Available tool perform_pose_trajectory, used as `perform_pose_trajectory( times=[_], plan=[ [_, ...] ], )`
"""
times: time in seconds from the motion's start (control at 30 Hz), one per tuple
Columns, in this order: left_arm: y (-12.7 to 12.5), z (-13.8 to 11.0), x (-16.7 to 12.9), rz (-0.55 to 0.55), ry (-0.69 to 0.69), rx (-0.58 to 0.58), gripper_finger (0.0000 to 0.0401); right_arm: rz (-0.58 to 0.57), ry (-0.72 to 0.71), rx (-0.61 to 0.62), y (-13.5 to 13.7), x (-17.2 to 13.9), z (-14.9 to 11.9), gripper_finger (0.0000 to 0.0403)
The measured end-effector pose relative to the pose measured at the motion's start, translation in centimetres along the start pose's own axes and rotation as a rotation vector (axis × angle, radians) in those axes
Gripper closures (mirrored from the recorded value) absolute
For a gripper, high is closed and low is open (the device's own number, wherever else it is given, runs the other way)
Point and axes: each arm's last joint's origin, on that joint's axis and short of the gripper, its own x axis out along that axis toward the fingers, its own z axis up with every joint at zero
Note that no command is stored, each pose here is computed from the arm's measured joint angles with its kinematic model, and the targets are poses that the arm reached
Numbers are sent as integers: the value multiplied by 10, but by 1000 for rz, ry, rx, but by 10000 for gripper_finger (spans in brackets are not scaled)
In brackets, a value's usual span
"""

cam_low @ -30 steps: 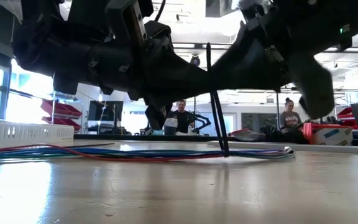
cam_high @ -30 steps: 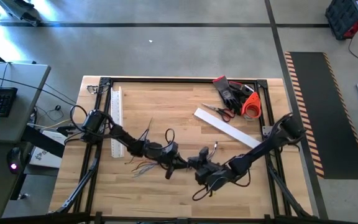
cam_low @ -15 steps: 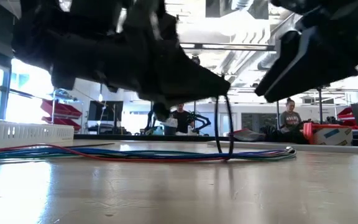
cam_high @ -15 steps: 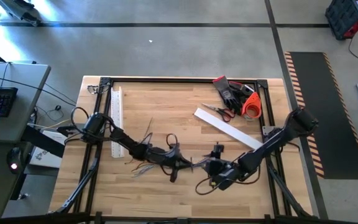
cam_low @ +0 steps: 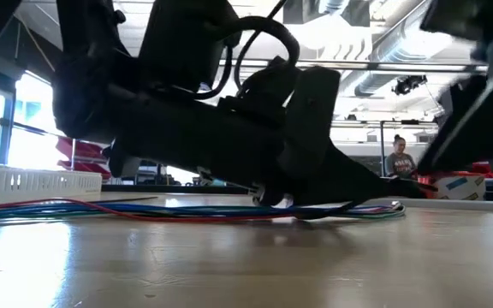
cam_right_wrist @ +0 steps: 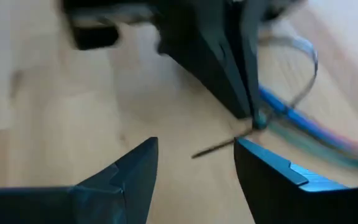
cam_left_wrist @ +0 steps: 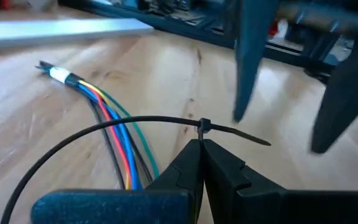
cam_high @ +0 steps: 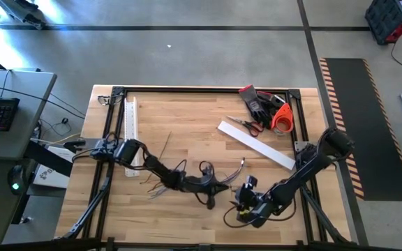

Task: Ziptie cables
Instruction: Wrap the zip tie on the cable

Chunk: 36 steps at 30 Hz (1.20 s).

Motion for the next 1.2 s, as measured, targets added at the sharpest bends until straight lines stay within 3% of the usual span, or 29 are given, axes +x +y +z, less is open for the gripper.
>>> perform_pose_trajectory(
  times=[0.13, 0.37, 0.63, 0.83, 0.97, 1.2],
  plan=[
    [-11, -1, -5, 67, -28, 70, 401, -37, 24, 132, -1, 7, -9, 217],
    [-34, -7, -18, 141, -61, 223, 401, -60, -108, 253, 5, 1, -12, 220],
    [-41, -9, -22, 169, -69, 253, 401, 69, -157, 281, 16, 7, 2, 220],
    [-42, -9, -23, 178, -74, 258, 401, 63, -130, 304, 11, 16, 6, 225],
    [-43, -9, -24, 186, -77, 258, 401, 52, -126, 293, 9, 18, 7, 262],
    [-43, -9, -24, 185, -80, 256, 401, 42, -135, 219, 11, 17, 4, 381]
  ],
)
